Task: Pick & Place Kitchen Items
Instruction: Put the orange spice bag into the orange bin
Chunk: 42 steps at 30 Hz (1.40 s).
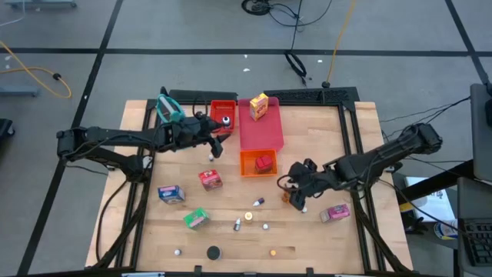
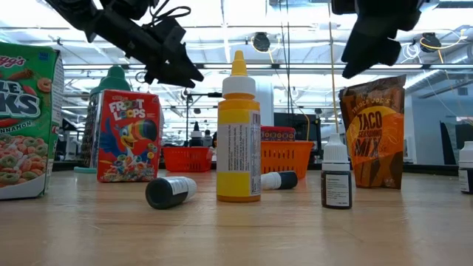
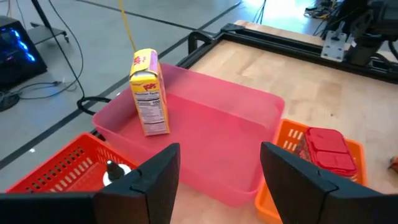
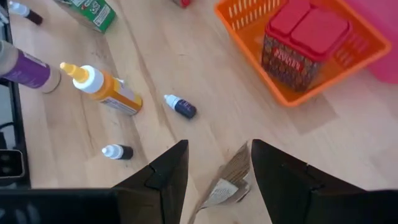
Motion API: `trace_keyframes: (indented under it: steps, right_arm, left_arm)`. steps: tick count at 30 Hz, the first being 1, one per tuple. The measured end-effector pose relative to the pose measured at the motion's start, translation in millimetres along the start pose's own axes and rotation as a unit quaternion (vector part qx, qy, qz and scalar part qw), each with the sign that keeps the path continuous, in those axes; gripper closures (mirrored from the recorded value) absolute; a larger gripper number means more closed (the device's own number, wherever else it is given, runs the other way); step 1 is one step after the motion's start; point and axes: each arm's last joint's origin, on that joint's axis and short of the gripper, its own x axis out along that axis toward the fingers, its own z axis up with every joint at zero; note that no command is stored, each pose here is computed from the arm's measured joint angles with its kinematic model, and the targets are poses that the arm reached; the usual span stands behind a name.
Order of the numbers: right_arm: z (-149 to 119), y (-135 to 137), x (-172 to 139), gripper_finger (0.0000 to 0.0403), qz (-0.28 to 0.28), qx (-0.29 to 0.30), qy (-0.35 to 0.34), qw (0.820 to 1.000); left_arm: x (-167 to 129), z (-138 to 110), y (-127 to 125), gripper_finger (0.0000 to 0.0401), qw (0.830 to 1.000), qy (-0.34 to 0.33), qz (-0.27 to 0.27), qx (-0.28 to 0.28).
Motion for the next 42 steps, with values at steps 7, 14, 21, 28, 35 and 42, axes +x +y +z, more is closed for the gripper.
trace_keyframes:
  steps: [7, 14, 21, 28, 35, 42]
  right_arm:
    - [-5.7, -2.5, 3.6, 0.0234, -0.025, 0.033, 0.024, 0.999]
    - [-11.2, -0.6, 6.9, 0.0234, -0.032, 0.054, 0.033, 0.997]
    - [-25.5, -3.9, 20.8, 0.0234, -0.024, 0.077, 0.034, 0.996]
    - [-36.2, -12.4, 28.6, 0.0288, -0.038, 0.095, 0.045, 0.994]
    - [-34.1, -10.1, 28.9, 0.0394, -0.023, 0.068, 0.037, 0.997]
    - [-27.2, -8.8, 25.6, 0.0402, -0.015, 0.046, 0.024, 0.999]
  left_arm:
    - [-1.2, -0.8, -5.6, 0.0176, 1.000, 0.001, -0.010, 0.002]
    - [-1.7, -2.5, -7.3, 0.0176, 1.000, 0.008, -0.013, 0.004]
    - [-1.6, -3.1, -7.0, 0.0176, 1.000, 0.011, -0.012, 0.004]
    - [-1.6, -3.1, -7.0, 0.0176, 1.000, 0.011, -0.012, 0.004]
    - [-1.6, -3.0, -7.0, 0.0176, 1.000, 0.011, -0.012, 0.004]
    - [-1.6, -3.0, -7.1, 0.0176, 1.000, 0.011, -0.012, 0.004]
